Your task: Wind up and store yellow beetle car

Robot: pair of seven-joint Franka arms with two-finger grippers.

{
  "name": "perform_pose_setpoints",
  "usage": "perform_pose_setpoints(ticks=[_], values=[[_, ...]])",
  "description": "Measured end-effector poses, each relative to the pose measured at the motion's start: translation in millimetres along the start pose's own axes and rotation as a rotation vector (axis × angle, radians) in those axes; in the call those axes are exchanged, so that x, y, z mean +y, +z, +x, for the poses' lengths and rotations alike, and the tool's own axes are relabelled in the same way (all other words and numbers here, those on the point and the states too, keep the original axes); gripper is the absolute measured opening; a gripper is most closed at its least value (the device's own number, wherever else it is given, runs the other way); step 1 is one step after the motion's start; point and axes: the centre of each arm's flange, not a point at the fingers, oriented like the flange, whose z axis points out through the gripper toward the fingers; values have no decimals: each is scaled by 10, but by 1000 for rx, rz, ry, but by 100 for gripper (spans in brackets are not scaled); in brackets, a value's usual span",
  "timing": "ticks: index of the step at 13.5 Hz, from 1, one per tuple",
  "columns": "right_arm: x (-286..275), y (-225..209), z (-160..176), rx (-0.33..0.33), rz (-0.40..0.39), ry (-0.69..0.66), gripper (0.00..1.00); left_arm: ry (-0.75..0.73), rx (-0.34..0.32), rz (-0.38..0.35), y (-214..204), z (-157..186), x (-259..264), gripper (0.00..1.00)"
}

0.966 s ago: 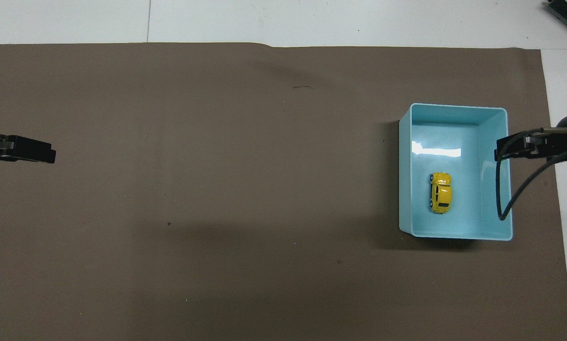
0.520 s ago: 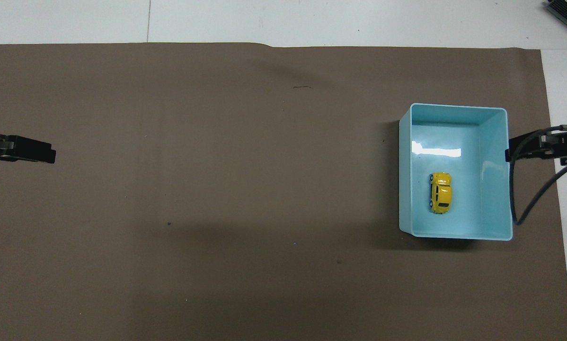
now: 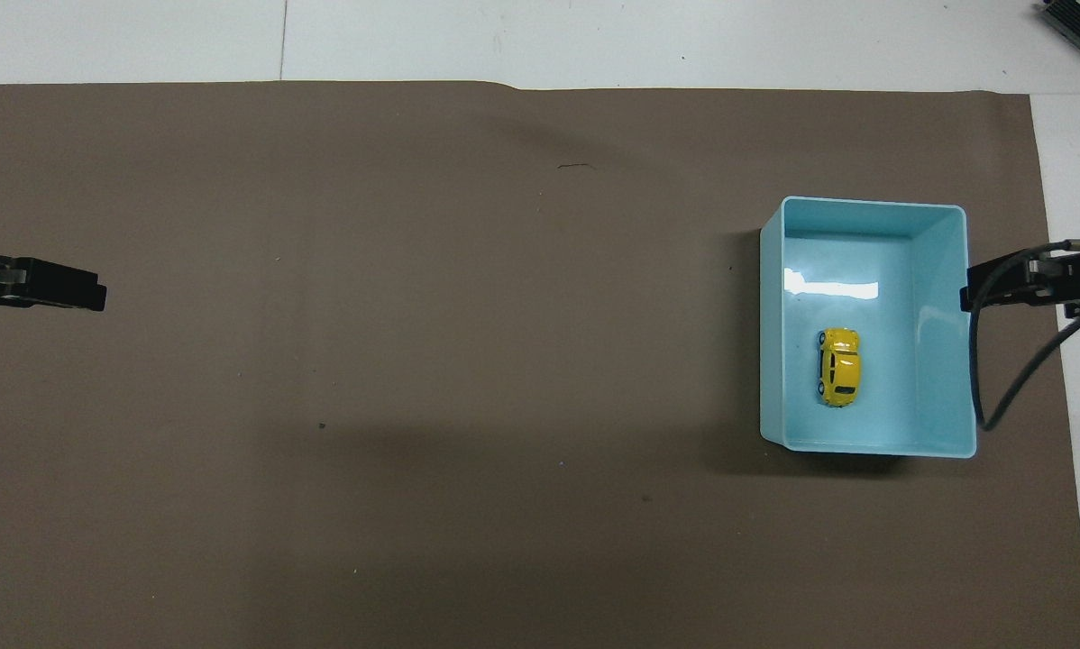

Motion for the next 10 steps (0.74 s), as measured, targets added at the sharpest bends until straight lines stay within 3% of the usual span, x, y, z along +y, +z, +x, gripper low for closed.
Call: perform_pose_setpoints(ticks=[10], values=[[-16,3,-6,-5,6,-2,100,0,0,0,0,0,0,100]])
